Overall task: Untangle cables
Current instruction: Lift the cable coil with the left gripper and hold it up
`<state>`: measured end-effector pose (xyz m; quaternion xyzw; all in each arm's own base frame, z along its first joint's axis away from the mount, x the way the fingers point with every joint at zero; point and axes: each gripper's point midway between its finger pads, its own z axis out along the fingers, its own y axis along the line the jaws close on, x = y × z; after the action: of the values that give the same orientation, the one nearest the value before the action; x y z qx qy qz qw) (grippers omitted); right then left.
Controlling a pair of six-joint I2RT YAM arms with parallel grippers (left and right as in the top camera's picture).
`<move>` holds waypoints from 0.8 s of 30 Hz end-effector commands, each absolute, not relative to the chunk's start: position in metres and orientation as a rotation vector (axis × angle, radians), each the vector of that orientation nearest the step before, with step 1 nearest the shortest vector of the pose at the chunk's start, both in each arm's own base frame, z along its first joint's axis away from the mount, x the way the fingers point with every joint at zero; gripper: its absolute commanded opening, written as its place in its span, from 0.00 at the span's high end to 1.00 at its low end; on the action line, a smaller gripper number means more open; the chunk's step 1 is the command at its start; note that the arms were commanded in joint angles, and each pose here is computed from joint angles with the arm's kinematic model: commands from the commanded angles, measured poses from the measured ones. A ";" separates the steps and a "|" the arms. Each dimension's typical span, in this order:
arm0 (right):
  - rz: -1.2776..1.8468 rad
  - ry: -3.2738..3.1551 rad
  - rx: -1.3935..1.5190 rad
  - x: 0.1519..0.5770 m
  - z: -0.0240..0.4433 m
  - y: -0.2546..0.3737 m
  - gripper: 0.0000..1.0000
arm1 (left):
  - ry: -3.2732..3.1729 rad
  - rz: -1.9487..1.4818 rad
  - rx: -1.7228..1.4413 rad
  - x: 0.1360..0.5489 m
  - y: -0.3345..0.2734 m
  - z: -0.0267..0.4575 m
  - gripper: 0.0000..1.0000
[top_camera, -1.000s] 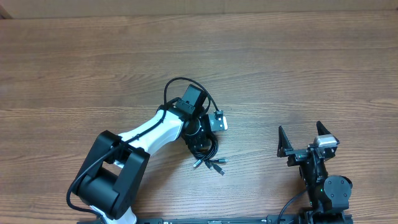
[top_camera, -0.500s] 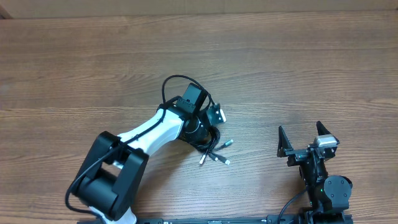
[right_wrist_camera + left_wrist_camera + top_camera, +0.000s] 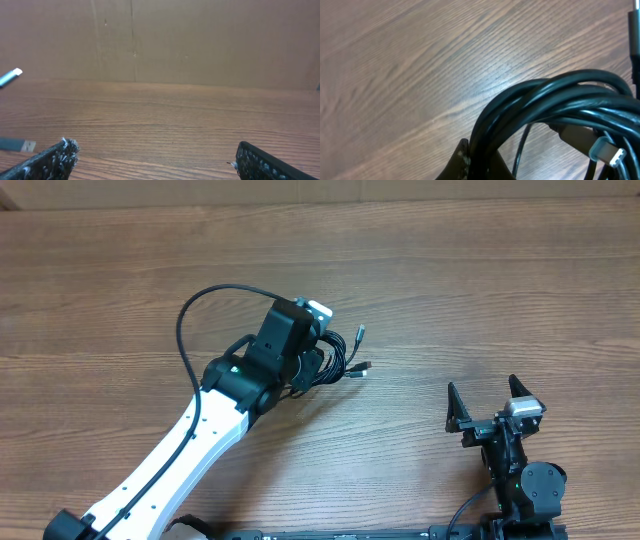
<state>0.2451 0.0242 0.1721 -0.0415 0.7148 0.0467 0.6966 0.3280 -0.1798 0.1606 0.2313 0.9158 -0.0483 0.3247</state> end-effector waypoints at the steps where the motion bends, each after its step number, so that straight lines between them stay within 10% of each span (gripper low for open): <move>1: 0.100 1.590 -0.078 0.245 0.171 0.022 0.00 | 2.436 -0.241 0.345 0.322 -0.178 0.180 0.96; 24: 0.100 1.590 -0.078 0.245 0.171 0.022 0.00 | 2.622 -0.396 0.102 0.290 -0.179 0.163 0.96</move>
<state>0.2451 0.0242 0.1722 -0.0413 0.7146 0.0466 0.6967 0.2882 -0.1757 0.1486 0.0451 0.9644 -0.1276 0.2272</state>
